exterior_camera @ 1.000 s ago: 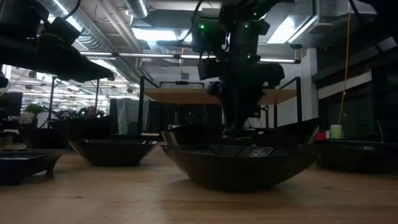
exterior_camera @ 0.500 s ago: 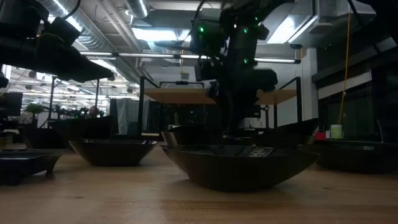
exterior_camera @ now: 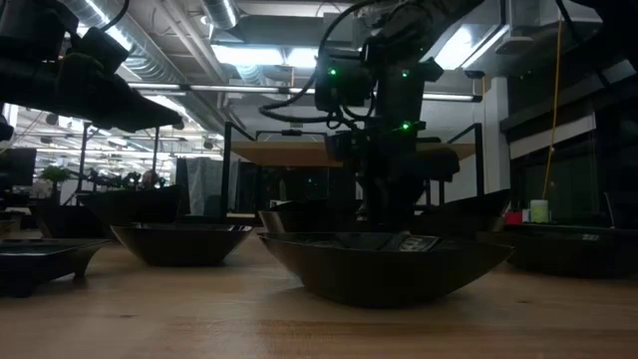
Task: Pick & Place Mini shaped plates
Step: Stack the leaf-shaped plate on top of the leaf-shaped plate on the shelf
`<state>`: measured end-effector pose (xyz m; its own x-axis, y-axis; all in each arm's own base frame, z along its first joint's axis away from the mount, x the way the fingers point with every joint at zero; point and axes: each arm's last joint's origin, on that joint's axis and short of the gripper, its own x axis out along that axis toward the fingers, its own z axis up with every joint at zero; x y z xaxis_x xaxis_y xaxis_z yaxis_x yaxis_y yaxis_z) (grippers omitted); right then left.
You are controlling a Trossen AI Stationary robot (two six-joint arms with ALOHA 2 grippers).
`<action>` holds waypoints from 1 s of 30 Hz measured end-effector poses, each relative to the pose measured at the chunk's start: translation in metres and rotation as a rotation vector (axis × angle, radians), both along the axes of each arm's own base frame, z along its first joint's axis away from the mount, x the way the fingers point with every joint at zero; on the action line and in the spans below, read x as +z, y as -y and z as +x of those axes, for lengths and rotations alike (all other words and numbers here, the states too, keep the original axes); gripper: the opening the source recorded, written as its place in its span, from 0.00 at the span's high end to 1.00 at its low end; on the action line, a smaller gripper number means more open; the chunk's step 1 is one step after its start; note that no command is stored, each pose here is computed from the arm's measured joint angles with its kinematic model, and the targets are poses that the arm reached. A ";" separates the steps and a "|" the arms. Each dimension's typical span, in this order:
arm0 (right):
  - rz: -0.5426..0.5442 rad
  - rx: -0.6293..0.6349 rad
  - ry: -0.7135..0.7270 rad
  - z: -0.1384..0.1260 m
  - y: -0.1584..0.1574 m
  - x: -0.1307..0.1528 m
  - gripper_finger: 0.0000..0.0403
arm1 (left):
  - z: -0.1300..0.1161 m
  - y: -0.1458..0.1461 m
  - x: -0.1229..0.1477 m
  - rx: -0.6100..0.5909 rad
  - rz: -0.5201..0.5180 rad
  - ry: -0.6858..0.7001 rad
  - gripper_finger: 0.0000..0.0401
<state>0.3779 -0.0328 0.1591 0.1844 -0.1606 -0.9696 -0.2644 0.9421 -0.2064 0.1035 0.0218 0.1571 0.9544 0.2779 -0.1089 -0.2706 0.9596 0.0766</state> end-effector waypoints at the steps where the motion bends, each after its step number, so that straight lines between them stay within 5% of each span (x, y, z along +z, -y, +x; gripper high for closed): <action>1: 0.000 0.000 0.001 0.000 0.000 0.000 0.60 | 0.000 0.000 0.000 0.000 0.000 0.000 0.74; 13: 0.024 0.011 -0.004 0.000 -0.001 0.001 0.98 | 0.000 0.000 0.000 0.000 0.000 0.000 0.74; 30: 0.127 0.040 -0.083 0.004 -0.004 0.044 0.99 | 0.000 0.000 0.000 0.000 0.000 0.000 0.74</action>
